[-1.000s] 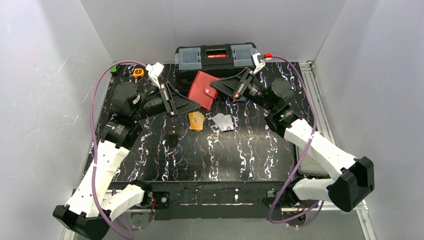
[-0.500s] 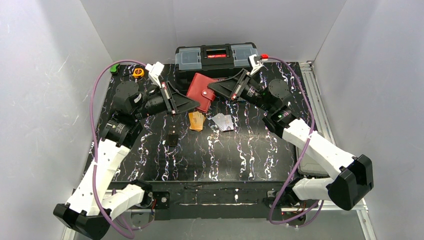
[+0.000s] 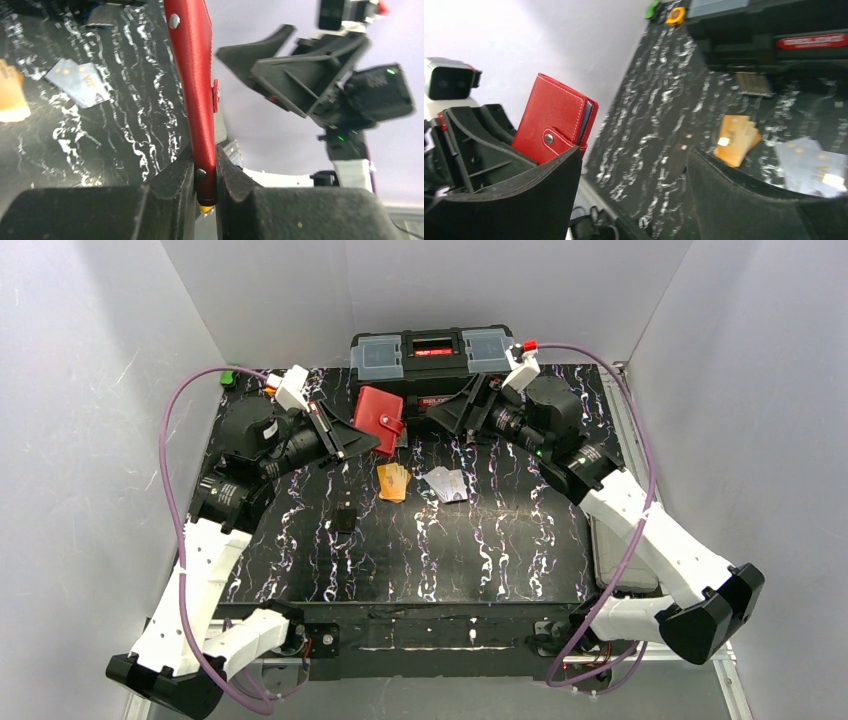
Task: Put the credit cards into the card holder
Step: Open the card holder at the center of the board.
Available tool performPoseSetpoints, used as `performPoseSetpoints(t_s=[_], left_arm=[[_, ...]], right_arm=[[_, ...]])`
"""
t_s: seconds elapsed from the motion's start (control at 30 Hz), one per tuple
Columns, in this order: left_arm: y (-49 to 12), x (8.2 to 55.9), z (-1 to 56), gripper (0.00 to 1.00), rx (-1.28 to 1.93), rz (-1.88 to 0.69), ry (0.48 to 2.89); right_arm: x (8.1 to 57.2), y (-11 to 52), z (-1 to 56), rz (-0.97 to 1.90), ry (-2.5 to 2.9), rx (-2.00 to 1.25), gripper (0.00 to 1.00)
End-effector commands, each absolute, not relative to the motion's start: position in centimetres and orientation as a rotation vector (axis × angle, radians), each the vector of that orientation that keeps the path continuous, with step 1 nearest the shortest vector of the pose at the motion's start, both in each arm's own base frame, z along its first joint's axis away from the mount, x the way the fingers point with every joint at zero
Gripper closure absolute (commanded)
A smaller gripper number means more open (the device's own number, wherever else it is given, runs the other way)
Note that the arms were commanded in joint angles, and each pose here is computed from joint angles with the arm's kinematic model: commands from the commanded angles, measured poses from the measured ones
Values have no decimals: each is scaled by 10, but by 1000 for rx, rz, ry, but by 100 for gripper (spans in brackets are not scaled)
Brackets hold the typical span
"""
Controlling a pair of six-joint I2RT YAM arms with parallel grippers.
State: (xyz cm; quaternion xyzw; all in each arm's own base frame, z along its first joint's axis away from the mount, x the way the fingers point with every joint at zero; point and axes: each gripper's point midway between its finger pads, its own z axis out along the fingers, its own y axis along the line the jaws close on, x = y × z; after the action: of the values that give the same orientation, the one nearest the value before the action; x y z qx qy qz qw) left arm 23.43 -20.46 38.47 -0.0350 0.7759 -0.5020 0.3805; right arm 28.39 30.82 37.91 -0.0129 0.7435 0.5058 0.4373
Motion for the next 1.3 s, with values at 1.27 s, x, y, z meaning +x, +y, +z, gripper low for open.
performPoseSetpoints(t_s=[1.27], left_arm=[[-192,230,391,100,-230,-1251,2039]], right_arm=[[239,393,375,160,1516,-846,40]])
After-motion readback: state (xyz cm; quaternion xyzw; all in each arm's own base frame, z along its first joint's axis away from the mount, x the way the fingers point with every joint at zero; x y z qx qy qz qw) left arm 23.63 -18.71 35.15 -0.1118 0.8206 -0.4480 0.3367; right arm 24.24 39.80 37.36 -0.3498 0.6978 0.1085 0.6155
